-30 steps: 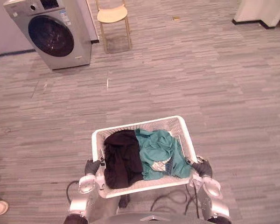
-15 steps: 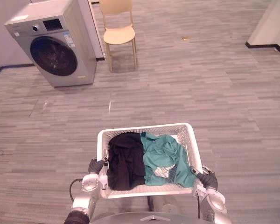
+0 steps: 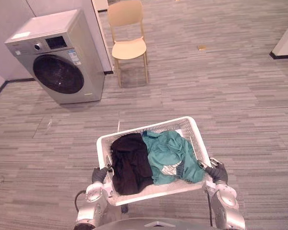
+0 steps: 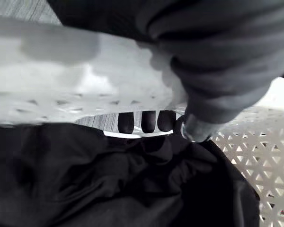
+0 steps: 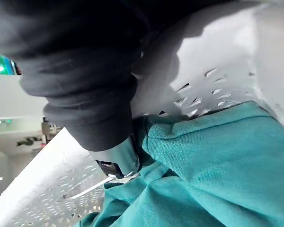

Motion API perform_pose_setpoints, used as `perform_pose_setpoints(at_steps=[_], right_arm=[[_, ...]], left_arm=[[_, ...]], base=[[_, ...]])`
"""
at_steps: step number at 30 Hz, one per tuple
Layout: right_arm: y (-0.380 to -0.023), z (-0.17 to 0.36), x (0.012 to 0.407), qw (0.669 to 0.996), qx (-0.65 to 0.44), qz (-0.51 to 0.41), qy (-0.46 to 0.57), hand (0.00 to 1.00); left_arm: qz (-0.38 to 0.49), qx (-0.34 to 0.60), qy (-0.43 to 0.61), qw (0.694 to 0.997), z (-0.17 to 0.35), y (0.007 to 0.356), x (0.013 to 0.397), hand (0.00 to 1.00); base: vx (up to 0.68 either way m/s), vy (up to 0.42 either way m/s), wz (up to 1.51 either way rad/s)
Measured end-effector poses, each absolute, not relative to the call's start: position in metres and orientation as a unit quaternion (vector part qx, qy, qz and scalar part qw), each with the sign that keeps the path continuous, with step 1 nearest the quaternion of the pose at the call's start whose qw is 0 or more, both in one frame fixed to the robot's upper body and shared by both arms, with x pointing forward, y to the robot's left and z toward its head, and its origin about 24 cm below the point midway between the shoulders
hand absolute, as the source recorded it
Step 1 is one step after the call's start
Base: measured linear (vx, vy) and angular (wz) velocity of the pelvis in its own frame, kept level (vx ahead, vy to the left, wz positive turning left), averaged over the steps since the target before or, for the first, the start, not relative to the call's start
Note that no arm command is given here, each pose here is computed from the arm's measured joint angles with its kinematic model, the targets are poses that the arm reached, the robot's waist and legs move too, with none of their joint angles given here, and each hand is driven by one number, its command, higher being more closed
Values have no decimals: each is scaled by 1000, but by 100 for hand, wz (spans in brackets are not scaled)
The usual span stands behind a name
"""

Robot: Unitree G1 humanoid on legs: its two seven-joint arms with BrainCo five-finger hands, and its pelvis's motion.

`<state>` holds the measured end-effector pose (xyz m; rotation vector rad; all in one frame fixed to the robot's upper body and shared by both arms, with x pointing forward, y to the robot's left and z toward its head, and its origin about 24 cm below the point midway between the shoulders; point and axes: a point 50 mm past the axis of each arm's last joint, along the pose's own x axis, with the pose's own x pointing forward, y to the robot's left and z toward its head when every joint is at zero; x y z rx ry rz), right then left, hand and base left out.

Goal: Pick up the laundry basket with both hands and put the clothes into the washing machine.

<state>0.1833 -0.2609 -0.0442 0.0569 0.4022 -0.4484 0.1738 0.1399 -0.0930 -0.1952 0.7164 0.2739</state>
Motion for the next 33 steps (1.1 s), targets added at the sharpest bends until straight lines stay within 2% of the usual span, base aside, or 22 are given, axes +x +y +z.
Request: perform_pose_setpoints(at_steps=[2, 6, 12, 19, 23, 27, 33], right_arm=[[-259, -59, 175, 946, 35, -225, 231, 100], [-252, -76, 162, 933, 58, -229, 272, 100], [-239, -76, 167, 937, 75, -221, 261, 100], [-234, -73, 157, 932, 105, -245, 247, 100], [-251, -60, 154, 935, 89, -263, 221, 100], [-257, -44, 166, 945, 78, -255, 188, 100], [-257, -36, 173, 955, 58, -232, 177, 100]], left_arm=[[137, -88, 374, 913, -103, 142, 162, 100], [130, -61, 383, 913, -106, 150, 161, 100], [132, -41, 363, 922, -100, 163, 173, 100], [128, -40, 346, 929, -94, 163, 186, 100], [108, -60, 335, 934, -89, 144, 196, 100], [108, -75, 316, 940, -81, 140, 202, 100], [134, -104, 328, 930, -86, 139, 182, 100]], base=[[664, 375, -32], [646, 334, 18], [413, 132, 25], [319, -150, -6], [514, -303, 80], [412, -293, 42], [314, -123, -42]])
